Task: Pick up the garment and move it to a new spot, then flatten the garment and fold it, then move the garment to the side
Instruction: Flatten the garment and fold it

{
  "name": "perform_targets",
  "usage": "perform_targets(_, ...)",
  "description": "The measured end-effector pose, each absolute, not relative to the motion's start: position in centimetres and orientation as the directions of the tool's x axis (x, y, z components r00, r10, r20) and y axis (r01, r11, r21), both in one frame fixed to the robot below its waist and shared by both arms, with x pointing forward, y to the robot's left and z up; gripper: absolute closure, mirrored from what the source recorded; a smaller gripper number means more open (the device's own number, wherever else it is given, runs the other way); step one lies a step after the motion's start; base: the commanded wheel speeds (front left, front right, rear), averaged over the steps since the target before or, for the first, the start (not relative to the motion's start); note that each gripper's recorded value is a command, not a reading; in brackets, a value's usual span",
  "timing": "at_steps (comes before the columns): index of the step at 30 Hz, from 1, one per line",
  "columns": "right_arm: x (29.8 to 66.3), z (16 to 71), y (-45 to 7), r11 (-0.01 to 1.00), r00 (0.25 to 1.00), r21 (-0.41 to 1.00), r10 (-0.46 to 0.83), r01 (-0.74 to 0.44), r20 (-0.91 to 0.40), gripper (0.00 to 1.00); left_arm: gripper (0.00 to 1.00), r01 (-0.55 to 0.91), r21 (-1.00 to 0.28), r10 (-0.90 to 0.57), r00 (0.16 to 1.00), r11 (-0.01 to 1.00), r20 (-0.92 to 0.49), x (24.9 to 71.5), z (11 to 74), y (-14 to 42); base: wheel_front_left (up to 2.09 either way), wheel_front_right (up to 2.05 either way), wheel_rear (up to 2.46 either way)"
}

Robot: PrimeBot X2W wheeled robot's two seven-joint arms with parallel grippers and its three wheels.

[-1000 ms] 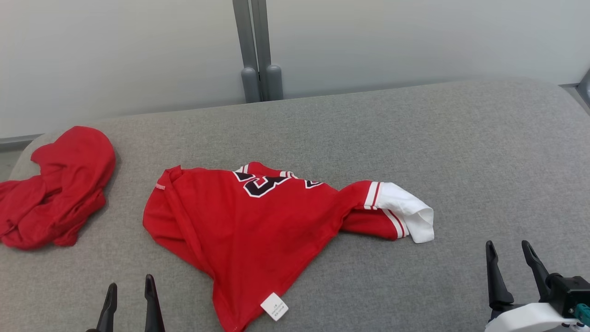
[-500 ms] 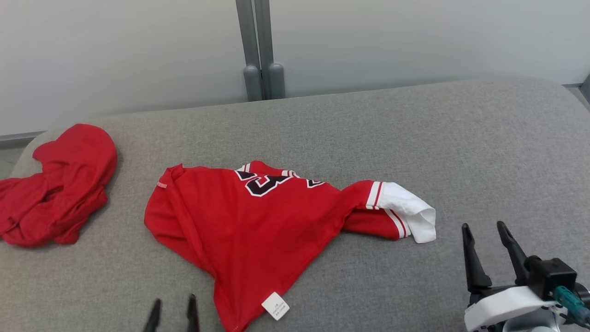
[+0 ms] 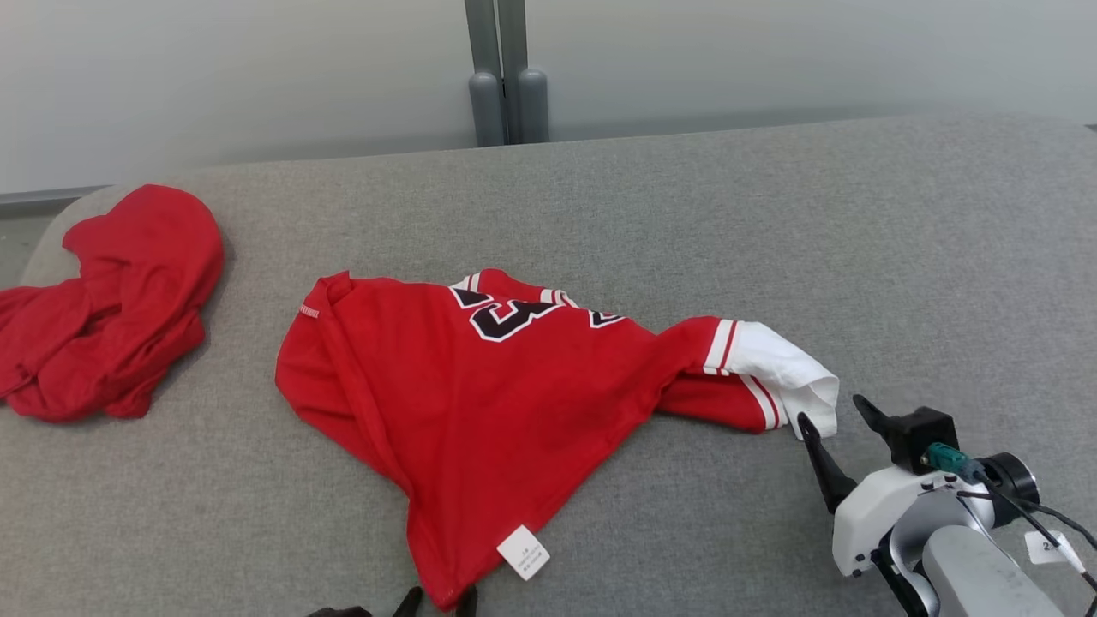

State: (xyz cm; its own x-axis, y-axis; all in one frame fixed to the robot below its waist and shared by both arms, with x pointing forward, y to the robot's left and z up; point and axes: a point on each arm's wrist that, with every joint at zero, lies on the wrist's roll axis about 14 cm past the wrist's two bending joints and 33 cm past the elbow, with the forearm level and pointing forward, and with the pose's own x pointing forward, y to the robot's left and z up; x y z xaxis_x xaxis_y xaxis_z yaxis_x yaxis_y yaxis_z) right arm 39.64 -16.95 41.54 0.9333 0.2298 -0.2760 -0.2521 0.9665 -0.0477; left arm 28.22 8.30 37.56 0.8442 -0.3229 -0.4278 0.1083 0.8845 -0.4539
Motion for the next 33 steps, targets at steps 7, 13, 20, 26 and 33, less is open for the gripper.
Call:
perform_targets(7, 40.9, 38.8, -16.2, 0.950, 0.881, -0.047, 0.268, -0.309, -0.389, 0.08, 0.00, 0.090, -0.459, -0.331, 0.813, 0.884, -0.480, 28.8, 36.0, 8.0, 0.00, 0.00, 0.00)
perform_targets(13, 41.8, 38.0, -15.6, 0.955, 0.871, 0.031, 0.281, -0.294, -0.404, 1.00, 1.00, 0.088, -0.473, -0.340, 0.808, 0.877, -0.481, 30.2, 35.6, 7.7, 0.00, 0.00, 0.00)
perform_targets(20, 42.9, 44.3, -20.0, 0.967, 0.942, 0.063, 0.254, -0.246, -0.221, 1.00, 1.00, 0.198, -0.543, -0.403, 0.868, 0.816, -0.290, 32.8, 42.1, 7.1, 0.00, 0.00, 0.00)
perform_targets(26, 43.7, 58.5, -24.9, 0.953, 0.958, -0.116, 0.284, -0.279, 0.029, 1.00, 1.00, 0.485, -0.425, -0.522, 0.852, 0.764, 0.033, 36.7, 55.8, 6.2, 0.00, 0.00, 0.00)
perform_targets(33, 47.0, 72.9, -27.7, 0.926, 0.944, -0.340, 0.248, -0.164, 0.219, 1.00, 1.00, 0.620, -0.117, -0.581, 0.775, 0.776, 0.250, 46.6, 69.7, 5.7, 0.00, 0.00, 0.00)
